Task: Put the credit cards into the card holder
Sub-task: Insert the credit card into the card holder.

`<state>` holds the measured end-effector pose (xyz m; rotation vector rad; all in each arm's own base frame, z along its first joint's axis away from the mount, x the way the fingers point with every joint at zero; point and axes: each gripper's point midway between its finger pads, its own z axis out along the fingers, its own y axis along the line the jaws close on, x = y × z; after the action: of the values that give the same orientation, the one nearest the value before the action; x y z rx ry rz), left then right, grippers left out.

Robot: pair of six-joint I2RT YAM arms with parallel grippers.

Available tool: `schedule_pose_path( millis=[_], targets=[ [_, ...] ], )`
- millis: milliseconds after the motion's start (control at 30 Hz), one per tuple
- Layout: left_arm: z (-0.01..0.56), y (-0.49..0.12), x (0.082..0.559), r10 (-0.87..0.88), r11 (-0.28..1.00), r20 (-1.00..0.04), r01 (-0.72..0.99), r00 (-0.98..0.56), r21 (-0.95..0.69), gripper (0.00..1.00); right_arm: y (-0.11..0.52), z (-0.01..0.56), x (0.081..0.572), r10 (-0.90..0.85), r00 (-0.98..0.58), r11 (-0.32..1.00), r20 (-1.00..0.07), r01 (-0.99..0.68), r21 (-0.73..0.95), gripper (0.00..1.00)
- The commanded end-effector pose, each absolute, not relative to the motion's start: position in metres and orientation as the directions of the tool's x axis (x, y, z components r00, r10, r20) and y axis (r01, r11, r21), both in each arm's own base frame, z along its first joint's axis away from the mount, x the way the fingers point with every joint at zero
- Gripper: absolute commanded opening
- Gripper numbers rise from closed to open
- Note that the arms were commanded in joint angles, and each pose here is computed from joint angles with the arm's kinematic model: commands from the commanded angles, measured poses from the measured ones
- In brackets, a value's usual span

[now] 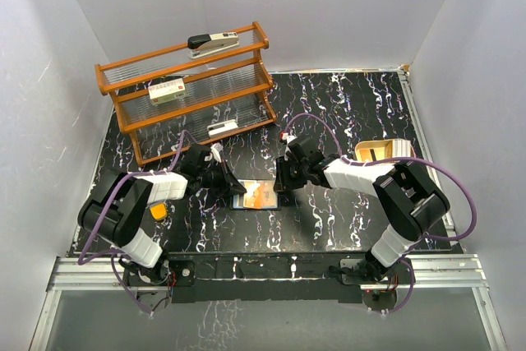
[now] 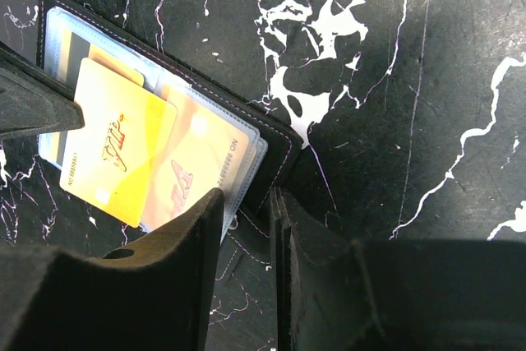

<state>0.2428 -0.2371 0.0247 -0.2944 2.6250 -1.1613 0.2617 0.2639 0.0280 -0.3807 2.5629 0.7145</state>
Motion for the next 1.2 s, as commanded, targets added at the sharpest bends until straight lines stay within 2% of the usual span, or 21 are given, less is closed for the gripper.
schedule_pose_path(
  millis=[0, 300, 667, 867, 1033, 1167],
  targets=[
    [0.028, -0.237, 0.253, -0.286, 0.663, -0.191, -0.050, -0.939, -0.747, 0.00, 0.266, 0.035, 0.262, -0.131, -0.850, 0.826, -0.510, -0.378, 0.417, 0.28],
    [0.028, -0.239, 0.260, -0.313, 0.652, -0.194, -0.061, -0.930, -0.755, 0.00, 0.264, 0.035, 0.262, -0.096, -0.859, 0.835, -0.503, -0.344, 0.429, 0.29],
    [0.024, -0.247, 0.260, -0.346, 0.592, -0.141, -0.100, -0.928, -0.799, 0.00, 0.267, 0.043, 0.264, -0.036, -0.865, 0.834, -0.500, -0.302, 0.463, 0.31],
    [0.023, -0.247, 0.257, -0.344, 0.593, -0.135, -0.103, -0.929, -0.798, 0.00, 0.265, 0.057, 0.263, -0.108, -0.833, 0.820, -0.542, -0.383, 0.425, 0.35],
    [0.029, -0.243, 0.256, -0.330, 0.617, -0.157, -0.087, -0.931, -0.782, 0.17, 0.255, 0.060, 0.260, -0.228, -0.789, 0.809, -0.571, -0.480, 0.340, 0.35],
    [0.033, -0.242, 0.255, -0.330, 0.622, -0.161, -0.086, -0.930, -0.778, 0.29, 0.257, 0.058, 0.251, -0.241, -0.788, 0.785, -0.566, -0.501, 0.364, 0.35]
  ],
)
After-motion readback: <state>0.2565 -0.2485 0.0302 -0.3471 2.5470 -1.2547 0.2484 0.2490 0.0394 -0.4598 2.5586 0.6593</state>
